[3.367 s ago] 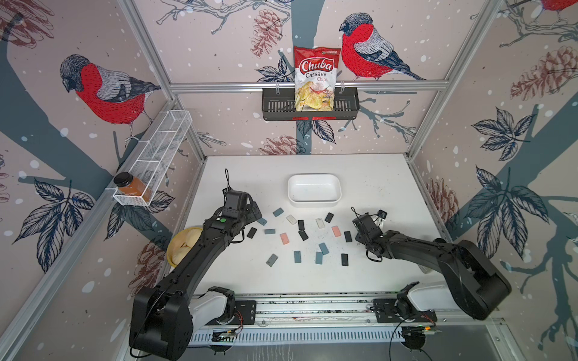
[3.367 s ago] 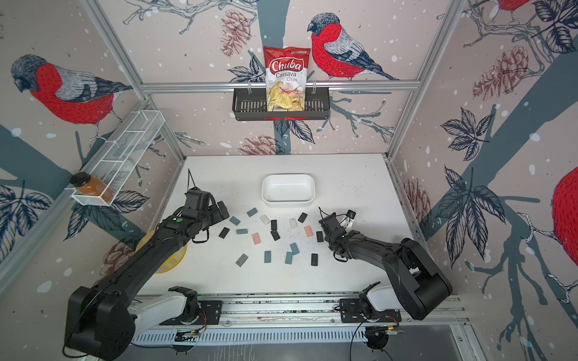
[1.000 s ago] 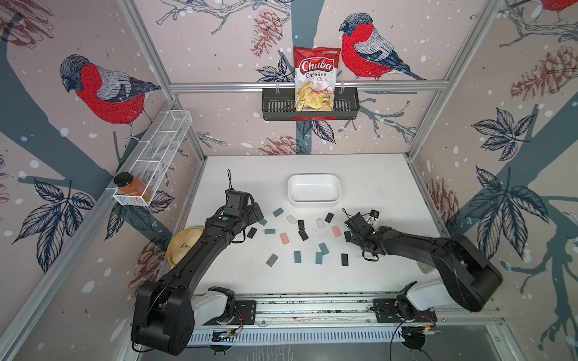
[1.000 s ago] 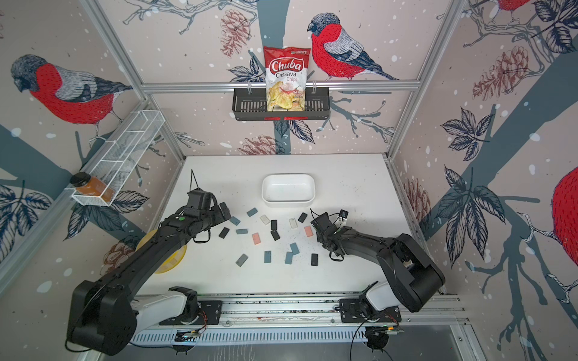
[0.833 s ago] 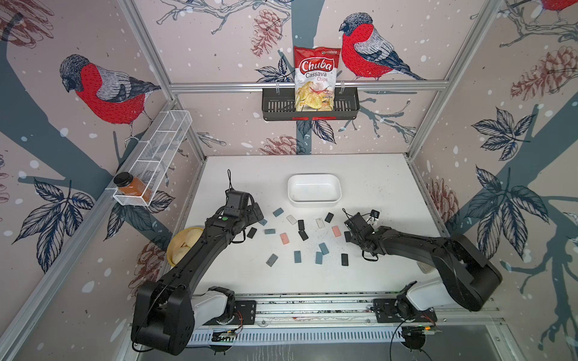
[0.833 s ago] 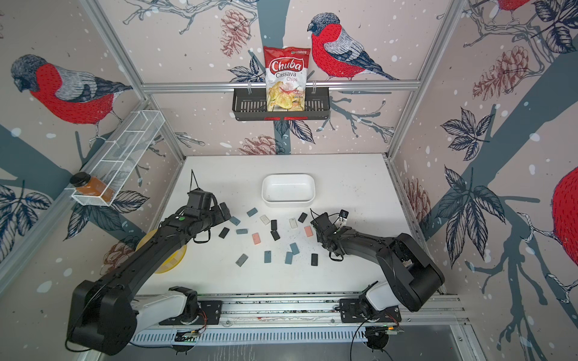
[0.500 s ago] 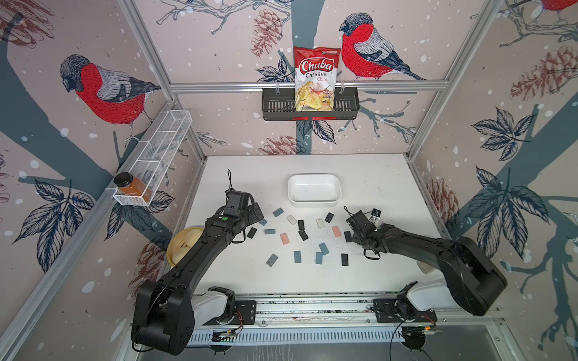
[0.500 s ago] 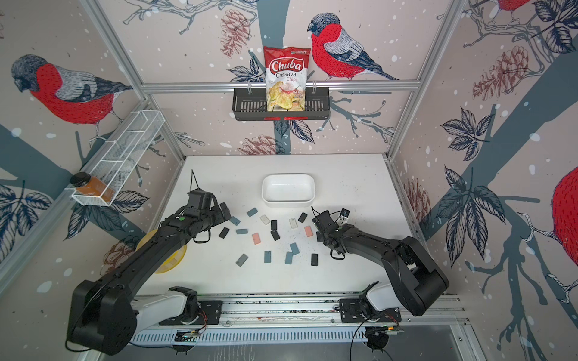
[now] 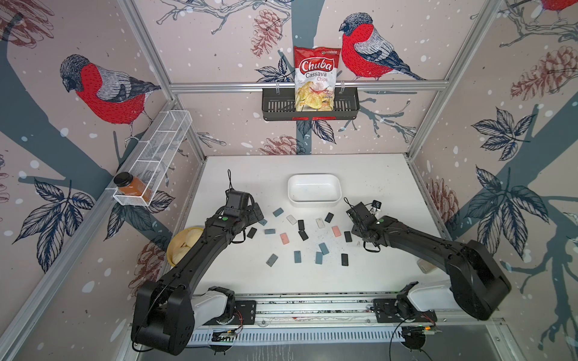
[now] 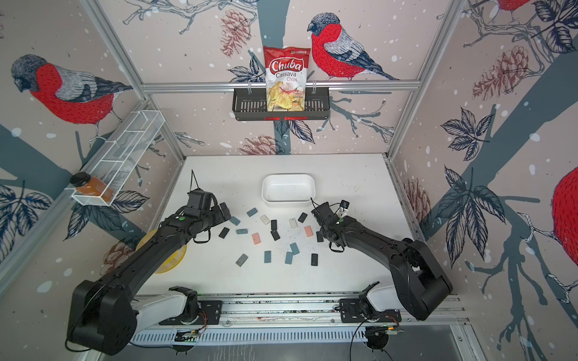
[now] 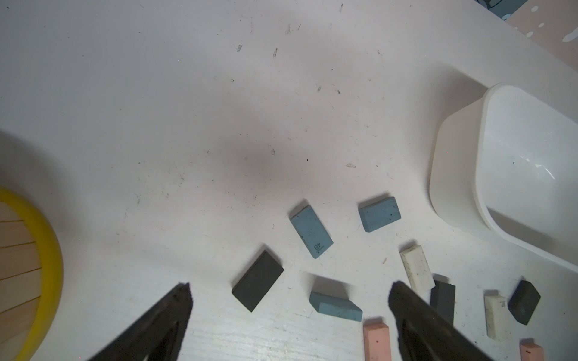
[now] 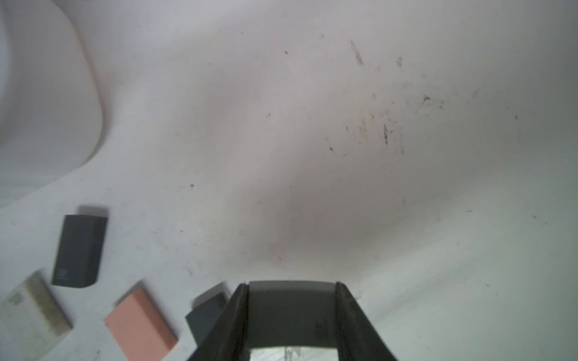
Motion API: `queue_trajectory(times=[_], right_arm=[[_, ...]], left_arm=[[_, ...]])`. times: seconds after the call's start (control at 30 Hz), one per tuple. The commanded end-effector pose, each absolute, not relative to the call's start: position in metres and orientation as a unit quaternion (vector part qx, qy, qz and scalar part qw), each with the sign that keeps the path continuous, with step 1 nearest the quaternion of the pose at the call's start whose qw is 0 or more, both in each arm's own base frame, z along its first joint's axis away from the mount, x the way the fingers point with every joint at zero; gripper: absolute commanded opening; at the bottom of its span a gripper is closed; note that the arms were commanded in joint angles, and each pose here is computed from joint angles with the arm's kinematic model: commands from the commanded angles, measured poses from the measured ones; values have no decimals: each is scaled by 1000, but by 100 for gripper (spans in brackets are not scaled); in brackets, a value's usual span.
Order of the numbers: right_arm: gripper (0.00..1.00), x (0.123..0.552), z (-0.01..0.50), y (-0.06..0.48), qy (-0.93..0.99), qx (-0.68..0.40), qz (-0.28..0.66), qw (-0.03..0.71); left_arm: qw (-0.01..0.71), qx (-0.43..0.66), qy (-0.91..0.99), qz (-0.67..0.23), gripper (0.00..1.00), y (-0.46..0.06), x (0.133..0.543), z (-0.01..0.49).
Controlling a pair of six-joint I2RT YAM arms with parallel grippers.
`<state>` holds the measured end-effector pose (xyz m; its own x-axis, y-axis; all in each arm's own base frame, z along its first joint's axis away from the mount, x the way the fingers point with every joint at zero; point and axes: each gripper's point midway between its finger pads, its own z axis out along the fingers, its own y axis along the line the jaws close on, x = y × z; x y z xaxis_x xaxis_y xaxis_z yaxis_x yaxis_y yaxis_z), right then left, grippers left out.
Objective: Put the eraser in the storage box
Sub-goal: Pick up the eraser from the center of the board, then place the eraser in the storage box.
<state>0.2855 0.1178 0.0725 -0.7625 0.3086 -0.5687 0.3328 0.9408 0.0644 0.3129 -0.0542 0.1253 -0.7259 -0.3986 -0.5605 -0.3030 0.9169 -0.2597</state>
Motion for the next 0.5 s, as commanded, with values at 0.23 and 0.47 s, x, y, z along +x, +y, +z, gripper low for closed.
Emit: queue_trajectory(times=[0.23, 0.47], right_arm=[[44, 349, 137, 188, 933, 105, 37, 342], [44, 397, 149, 239, 936, 55, 58, 344]], left_arm=[[312, -186, 930, -52, 99, -64, 297, 118], [297, -205, 930, -72, 99, -67, 280, 99]])
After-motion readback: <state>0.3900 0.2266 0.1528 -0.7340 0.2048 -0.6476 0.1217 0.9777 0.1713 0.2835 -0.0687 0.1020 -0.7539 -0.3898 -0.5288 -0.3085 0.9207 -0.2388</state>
